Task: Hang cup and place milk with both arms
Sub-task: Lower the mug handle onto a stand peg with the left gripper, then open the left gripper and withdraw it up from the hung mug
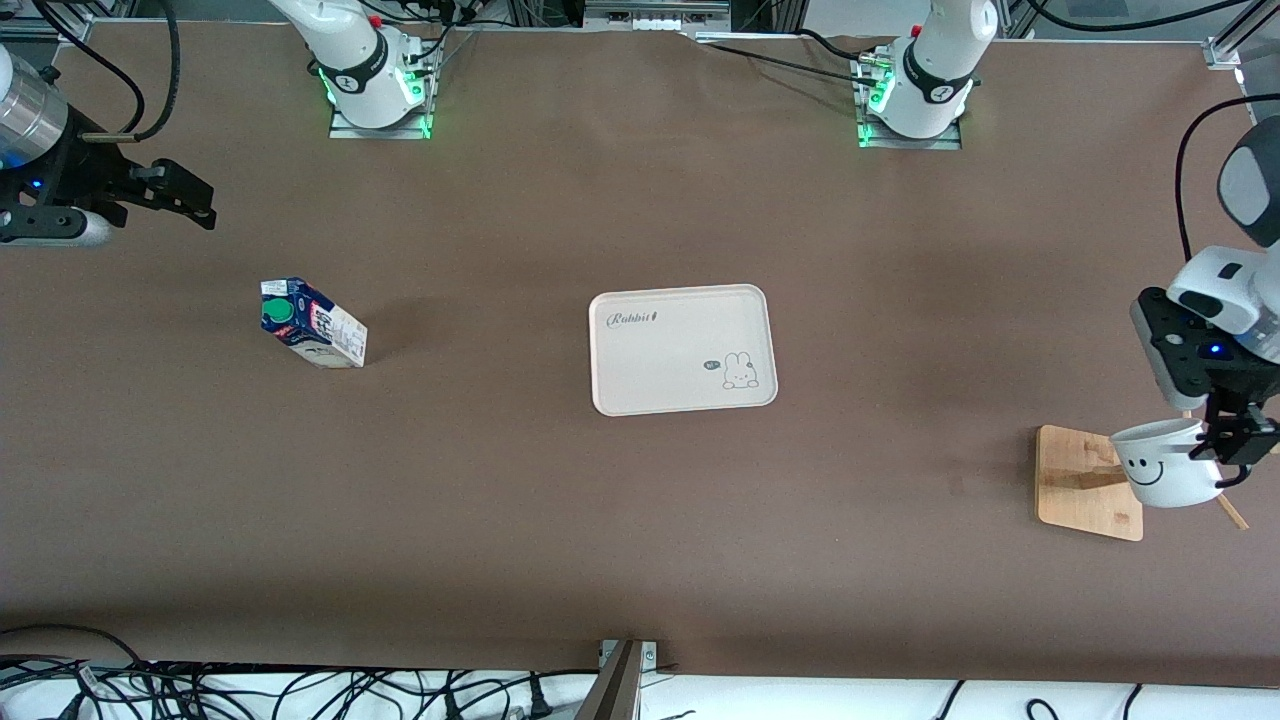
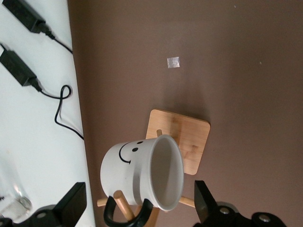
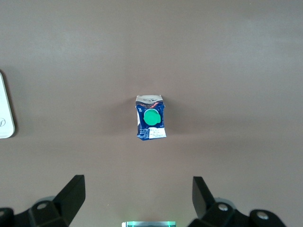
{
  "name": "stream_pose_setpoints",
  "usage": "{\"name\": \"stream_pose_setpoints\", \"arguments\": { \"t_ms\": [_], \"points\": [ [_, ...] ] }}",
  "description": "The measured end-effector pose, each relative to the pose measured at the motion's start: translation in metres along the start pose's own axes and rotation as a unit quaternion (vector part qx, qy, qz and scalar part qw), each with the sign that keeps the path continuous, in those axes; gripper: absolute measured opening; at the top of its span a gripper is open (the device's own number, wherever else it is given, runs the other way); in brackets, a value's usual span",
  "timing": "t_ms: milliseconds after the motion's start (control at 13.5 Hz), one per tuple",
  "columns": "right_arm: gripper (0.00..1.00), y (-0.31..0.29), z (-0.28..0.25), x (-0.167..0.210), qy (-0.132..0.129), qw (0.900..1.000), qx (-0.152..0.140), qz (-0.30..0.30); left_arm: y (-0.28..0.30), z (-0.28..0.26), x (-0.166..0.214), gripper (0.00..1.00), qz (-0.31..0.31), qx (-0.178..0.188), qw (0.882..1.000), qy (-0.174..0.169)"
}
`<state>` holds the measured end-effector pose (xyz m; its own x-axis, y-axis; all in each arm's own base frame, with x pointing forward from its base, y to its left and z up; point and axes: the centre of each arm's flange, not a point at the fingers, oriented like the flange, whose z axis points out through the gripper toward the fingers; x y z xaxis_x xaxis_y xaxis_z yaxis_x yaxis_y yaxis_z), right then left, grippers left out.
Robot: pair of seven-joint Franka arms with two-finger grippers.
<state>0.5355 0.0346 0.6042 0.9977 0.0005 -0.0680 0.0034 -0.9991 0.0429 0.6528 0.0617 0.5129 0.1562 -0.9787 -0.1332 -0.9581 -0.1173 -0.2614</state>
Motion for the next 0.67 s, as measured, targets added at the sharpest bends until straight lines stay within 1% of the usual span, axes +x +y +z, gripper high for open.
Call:
{"name": "stream_pose_setpoints", "arguments": {
  "t_ms": [74,148,223,297,519,668],
  "points": [
    [1.0,0.0,0.0,0.0,0.0,1.0,0.0,0.0,0.004,-0.007,-0.002,1.0,-0.06,-0.009,0.998,-0.002],
    [1.0,0.0,-0.001,0.0,0.001,1.0,0.0,0.0,0.008,-0.015,-0.002,1.0,-0.124,-0.019,0.992,-0.007],
    [1.0,0.0,-0.001,0.0,0.001,1.0,0.0,0.0,0.013,-0.023,-0.002,1.0,-0.189,-0.03,0.981,-0.014],
    [1.0,0.0,-0.001,0.0,0.001,1.0,0.0,0.0,0.019,-0.031,-0.002,1.0,-0.247,-0.041,0.968,-0.022],
    [1.0,0.0,-0.001,0.0,0.001,1.0,0.0,0.0,0.036,-0.052,0.001,1.0,-0.386,-0.067,0.919,-0.045],
    [1.0,0.0,-0.001,0.0,0.001,1.0,0.0,0.0,0.052,-0.062,0.012,1.0,-0.473,-0.096,0.875,-0.044]
  ]
}}
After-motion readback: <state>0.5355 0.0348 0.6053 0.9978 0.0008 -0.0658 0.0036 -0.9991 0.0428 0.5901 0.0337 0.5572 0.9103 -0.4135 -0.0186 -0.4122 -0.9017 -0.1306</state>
